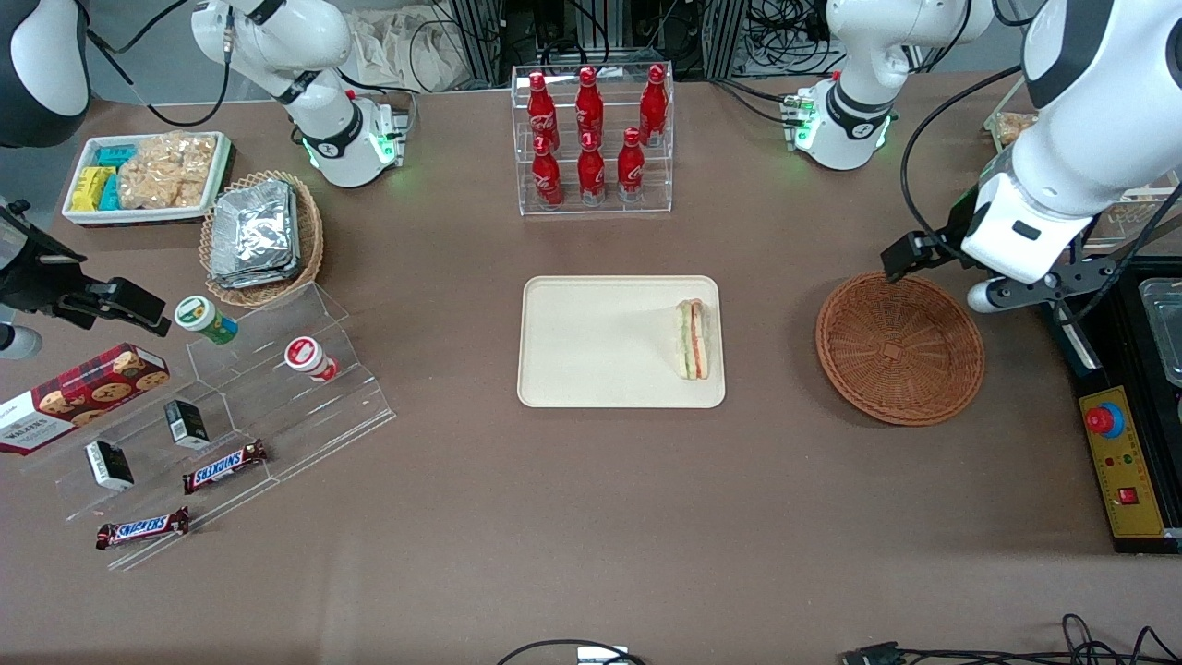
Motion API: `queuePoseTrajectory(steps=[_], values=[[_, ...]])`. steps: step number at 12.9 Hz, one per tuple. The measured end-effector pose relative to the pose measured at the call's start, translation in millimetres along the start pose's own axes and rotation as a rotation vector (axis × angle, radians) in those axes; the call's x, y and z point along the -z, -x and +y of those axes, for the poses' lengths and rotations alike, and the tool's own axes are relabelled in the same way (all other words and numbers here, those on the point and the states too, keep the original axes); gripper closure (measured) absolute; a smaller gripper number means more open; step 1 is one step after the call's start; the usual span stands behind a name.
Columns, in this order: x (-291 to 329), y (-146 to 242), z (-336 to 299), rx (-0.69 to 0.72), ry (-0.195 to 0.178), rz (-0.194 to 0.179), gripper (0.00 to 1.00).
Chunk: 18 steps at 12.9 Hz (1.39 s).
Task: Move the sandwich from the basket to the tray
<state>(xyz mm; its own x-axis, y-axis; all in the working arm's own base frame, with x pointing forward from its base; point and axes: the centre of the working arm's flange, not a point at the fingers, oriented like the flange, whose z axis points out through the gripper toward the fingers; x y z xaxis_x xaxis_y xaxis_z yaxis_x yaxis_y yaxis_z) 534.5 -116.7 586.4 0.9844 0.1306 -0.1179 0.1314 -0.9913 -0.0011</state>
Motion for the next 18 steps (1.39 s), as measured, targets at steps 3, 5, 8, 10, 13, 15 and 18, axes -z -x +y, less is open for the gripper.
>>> queuePoseTrajectory(steps=[3, 5, 8, 10, 13, 15, 18], values=[[5.5, -2.5, -27.0, -0.093, 0.000, -0.007, 0.00], [15.4, -0.4, -41.5, -0.086, 0.007, 0.011, 0.00], [27.2, 3.9, -52.5, -0.072, 0.013, 0.033, 0.00], [30.1, -0.7, -72.9, -0.110, 0.006, 0.041, 0.00], [34.7, -4.8, -97.7, -0.138, -0.028, 0.050, 0.00], [37.5, -4.0, -101.1, -0.135, -0.028, 0.047, 0.00], [35.7, -1.0, -101.5, -0.134, -0.030, 0.020, 0.00]])
